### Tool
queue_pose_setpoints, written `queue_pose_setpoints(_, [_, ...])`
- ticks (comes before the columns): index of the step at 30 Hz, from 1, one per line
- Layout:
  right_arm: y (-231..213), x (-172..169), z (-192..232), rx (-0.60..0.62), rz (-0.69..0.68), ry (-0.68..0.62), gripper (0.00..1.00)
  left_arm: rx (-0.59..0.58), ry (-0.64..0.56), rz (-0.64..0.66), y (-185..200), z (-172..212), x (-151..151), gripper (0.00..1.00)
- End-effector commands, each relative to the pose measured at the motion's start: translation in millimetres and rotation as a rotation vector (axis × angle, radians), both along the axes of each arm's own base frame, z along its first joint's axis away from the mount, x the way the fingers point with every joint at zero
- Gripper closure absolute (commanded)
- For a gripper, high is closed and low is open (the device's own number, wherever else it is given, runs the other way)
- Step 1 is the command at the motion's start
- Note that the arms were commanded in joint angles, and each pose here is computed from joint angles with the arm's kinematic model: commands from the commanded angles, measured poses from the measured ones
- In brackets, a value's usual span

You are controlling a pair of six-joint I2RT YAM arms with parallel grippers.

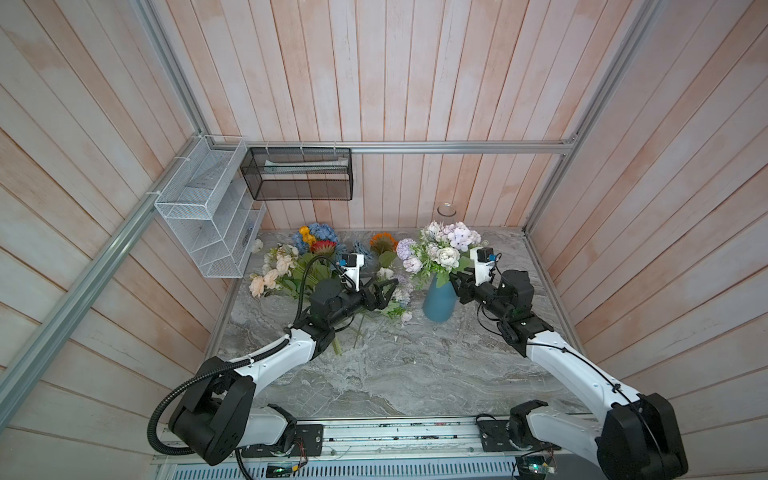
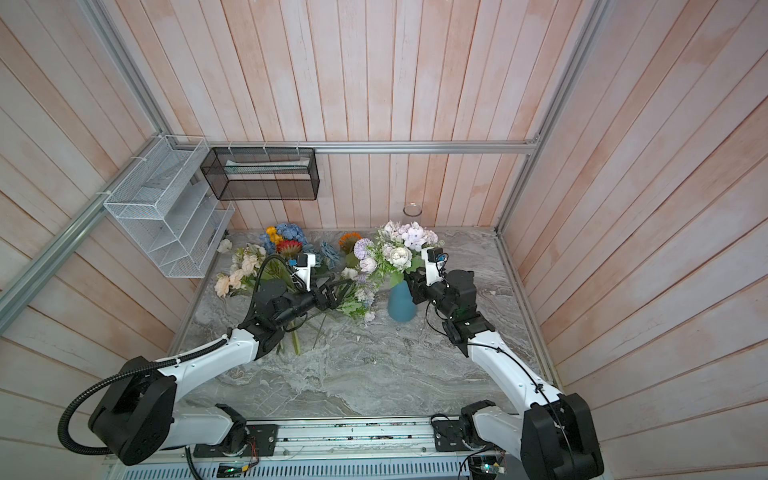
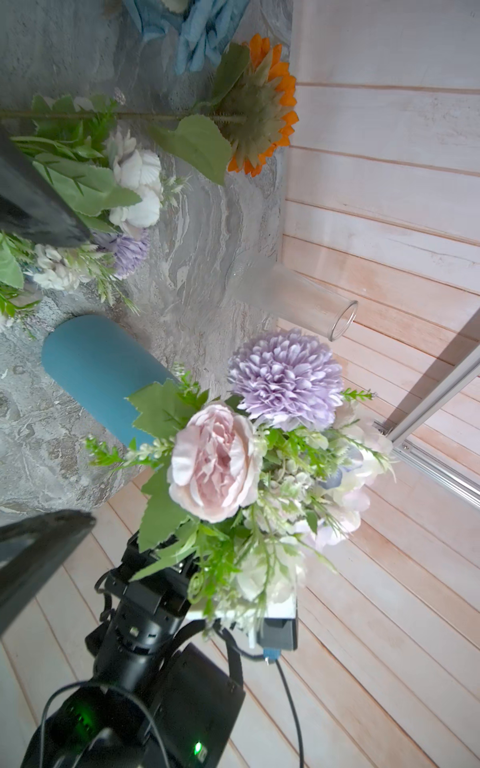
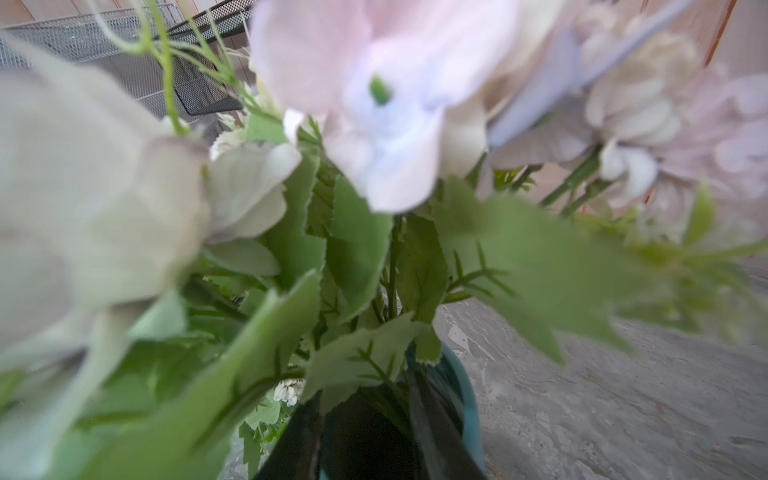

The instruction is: Arrange the flowers into the vase

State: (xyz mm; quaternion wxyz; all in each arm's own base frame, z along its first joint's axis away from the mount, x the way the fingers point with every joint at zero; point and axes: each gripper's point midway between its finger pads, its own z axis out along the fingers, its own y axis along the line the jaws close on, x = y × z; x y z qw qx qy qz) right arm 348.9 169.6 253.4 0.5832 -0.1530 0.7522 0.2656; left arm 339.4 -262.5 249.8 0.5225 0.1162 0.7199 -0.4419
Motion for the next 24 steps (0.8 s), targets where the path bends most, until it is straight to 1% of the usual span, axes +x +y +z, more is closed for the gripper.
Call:
queue_pose_setpoints(1, [-10, -6, -7, -0.037, -0.037, 0.019, 0.54, -0.002, -0.034, 0.054, 10, 14, 6, 0.0])
queue_pose_setpoints(3, [-13, -7, -12, -0.05, -0.048, 0.024, 0.42, -0.003, -0.033, 0.059, 12, 15, 6, 0.0])
queue_pose_setpoints(6, [-10, -5, -13, -0.05, -0.037, 0.02, 0.36, -0.006, -0.028, 0.06, 13, 15, 7, 0.0])
queue_pose_setpoints(14, [6, 14, 3, -0.039, 0.017, -0.025, 0.29, -0.005, -0.019, 0.067, 16, 14, 5, 0.0])
queue_pose_setpoints(20, [8, 23, 20, -0.042, 0.018, -0.074, 0.27, 0.0, -0.02, 0.085, 21, 13, 6, 0.0])
queue_pose_setpoints(24, [10, 29, 17, -0.057, 0.015, -0.07, 0.23, 0.0, -0.021, 0.085, 22, 13, 8, 0.0])
